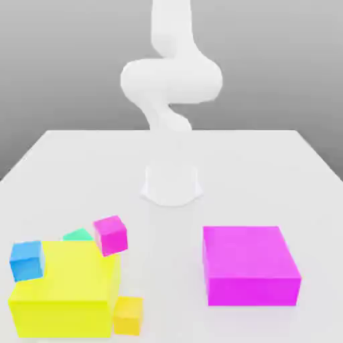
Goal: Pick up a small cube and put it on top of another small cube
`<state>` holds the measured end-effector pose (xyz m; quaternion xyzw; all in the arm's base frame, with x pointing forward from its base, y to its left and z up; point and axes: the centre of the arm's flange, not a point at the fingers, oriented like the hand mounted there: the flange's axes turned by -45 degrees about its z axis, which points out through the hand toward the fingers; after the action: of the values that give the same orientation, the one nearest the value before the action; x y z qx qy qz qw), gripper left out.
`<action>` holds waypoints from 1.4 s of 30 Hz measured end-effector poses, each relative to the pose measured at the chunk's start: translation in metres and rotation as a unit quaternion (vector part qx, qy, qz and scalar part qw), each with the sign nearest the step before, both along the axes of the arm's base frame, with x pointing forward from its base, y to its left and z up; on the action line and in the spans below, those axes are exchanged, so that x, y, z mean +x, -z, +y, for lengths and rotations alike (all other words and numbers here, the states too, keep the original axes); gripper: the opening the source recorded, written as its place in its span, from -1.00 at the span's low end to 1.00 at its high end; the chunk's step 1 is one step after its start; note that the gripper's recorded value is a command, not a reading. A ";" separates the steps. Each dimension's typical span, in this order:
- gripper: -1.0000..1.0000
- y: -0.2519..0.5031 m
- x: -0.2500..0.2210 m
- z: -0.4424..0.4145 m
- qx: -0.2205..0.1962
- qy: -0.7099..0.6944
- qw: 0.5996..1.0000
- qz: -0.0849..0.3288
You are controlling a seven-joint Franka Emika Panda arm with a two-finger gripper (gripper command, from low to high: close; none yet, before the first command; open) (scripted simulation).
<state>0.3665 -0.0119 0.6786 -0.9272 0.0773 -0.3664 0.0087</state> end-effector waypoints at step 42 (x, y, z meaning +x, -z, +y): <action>0.00 0.512 -0.098 -0.202 0.346 0.854 0.369 0.123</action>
<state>0.2688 -0.2136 0.1666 -0.3184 0.9480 -0.0016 0.0015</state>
